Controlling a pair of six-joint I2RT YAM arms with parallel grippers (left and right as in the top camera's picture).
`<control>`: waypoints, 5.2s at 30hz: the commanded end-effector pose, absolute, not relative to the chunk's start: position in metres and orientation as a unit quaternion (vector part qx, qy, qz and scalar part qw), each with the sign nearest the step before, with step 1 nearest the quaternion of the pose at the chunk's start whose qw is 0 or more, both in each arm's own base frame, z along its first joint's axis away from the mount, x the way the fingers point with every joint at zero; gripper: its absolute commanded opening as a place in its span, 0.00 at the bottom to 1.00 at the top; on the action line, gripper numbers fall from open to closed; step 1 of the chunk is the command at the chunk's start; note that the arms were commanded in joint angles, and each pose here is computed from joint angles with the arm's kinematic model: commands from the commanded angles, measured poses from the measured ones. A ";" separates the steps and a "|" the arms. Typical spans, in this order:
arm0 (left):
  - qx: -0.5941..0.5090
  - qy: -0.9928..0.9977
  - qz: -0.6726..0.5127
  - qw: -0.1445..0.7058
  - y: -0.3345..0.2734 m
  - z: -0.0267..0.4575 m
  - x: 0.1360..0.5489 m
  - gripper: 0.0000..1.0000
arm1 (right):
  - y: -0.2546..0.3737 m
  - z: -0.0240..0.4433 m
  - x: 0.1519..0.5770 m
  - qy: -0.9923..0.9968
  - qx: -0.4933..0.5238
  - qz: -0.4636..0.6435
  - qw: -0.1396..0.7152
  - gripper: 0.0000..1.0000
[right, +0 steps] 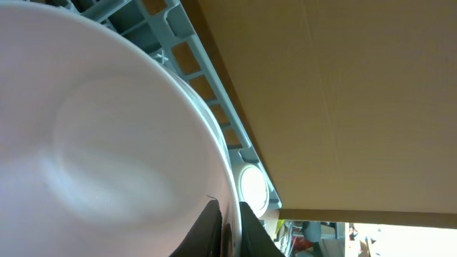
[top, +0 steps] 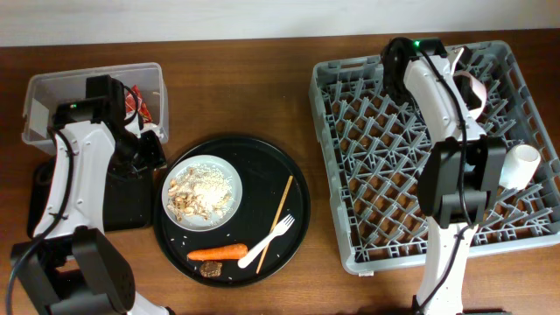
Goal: Sort waste into correct bins and load items into the dishwasher rack
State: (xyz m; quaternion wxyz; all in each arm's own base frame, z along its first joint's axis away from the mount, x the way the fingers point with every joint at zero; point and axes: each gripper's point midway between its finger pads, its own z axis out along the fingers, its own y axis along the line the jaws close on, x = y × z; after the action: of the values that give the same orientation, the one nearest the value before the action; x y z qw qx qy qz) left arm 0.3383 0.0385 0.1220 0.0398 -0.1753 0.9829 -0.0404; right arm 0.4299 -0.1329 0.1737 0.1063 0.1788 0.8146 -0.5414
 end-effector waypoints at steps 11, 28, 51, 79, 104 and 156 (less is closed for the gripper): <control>-0.180 0.981 -0.048 0.054 0.037 0.131 0.339 0.54 | -0.066 0.161 0.429 0.861 0.140 -0.476 0.112 0.10; -0.180 0.981 -0.048 0.053 0.037 0.130 0.339 0.55 | -0.031 0.258 0.357 0.953 0.195 -0.179 0.149 0.99; -0.008 0.999 -0.017 -0.044 -0.131 0.046 0.319 0.56 | -0.006 0.177 0.260 0.993 0.073 0.079 -0.046 0.99; 0.022 0.988 0.139 -0.055 -0.115 0.054 0.335 0.01 | -0.003 0.177 0.262 0.993 0.073 0.088 -0.040 0.99; -0.114 0.992 -0.046 0.031 0.030 0.143 0.379 0.00 | -0.005 0.176 0.264 0.993 0.073 0.084 -0.036 0.99; 0.056 0.962 -0.263 0.054 -0.063 0.191 0.348 0.00 | -0.008 0.176 0.266 0.994 0.072 0.076 -0.031 0.99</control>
State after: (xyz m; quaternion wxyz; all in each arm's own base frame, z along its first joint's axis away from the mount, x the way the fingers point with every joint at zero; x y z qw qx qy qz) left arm 0.3512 -0.0499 0.2383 0.1374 0.0830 0.8947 -0.4167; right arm 0.2678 -0.0063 0.1730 -0.0371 0.0736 0.9934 0.0796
